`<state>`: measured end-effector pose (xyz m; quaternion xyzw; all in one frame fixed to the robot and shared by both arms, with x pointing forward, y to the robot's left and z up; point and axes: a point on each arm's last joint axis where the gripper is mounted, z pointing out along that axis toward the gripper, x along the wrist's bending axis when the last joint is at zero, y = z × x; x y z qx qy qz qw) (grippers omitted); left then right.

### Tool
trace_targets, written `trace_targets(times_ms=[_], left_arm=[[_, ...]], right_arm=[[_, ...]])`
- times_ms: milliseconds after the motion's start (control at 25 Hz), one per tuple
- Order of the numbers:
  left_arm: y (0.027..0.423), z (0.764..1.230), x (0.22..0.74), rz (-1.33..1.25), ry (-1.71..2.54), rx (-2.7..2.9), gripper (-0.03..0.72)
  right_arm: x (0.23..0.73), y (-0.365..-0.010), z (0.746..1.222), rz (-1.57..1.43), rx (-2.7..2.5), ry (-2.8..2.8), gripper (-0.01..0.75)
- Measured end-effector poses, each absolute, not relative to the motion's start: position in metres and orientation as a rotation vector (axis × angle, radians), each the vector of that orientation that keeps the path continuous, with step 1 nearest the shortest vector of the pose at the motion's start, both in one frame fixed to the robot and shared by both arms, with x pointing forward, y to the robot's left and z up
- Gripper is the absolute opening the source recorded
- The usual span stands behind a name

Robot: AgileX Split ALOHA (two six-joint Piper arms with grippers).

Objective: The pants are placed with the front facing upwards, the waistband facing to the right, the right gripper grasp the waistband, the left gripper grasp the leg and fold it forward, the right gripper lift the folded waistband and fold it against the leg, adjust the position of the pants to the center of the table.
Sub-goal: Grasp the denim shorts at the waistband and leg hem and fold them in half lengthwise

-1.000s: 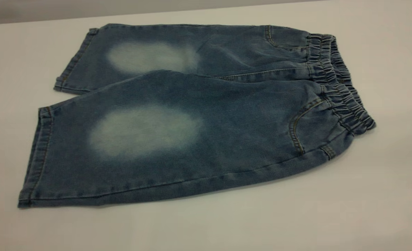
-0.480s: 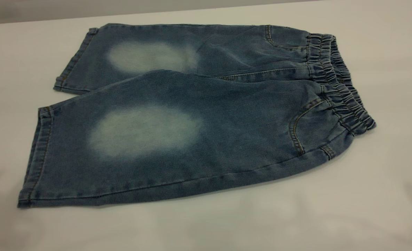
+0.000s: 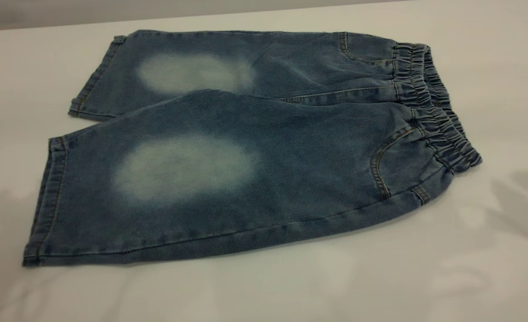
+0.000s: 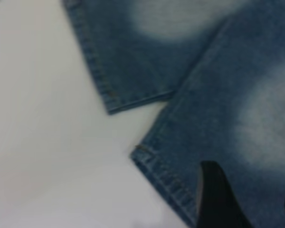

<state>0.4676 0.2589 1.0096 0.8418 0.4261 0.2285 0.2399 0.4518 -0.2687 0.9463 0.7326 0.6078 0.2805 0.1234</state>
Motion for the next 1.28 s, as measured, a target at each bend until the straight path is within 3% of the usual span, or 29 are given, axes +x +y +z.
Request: trace_targets(times_ms=[440, 800, 1280], left_arm=[[0.233, 0.977, 0.479, 0.517, 1.052, 2.438, 0.333], [0.233, 0.977, 0.48, 0.517, 1.062, 2.424, 0.333], [0.232, 0.977, 0.48, 0.498, 1.081, 2.409, 0.333]], right_arm=[[0.464, -0.265, 0.888, 0.605, 2.239, 1.941, 0.426], [0.499, -0.255, 0.889, 0.788, 2.243, 2.045, 0.426], [0.509, -0.299, 0.846, 1.023, 2.553, 1.984, 0.426]])
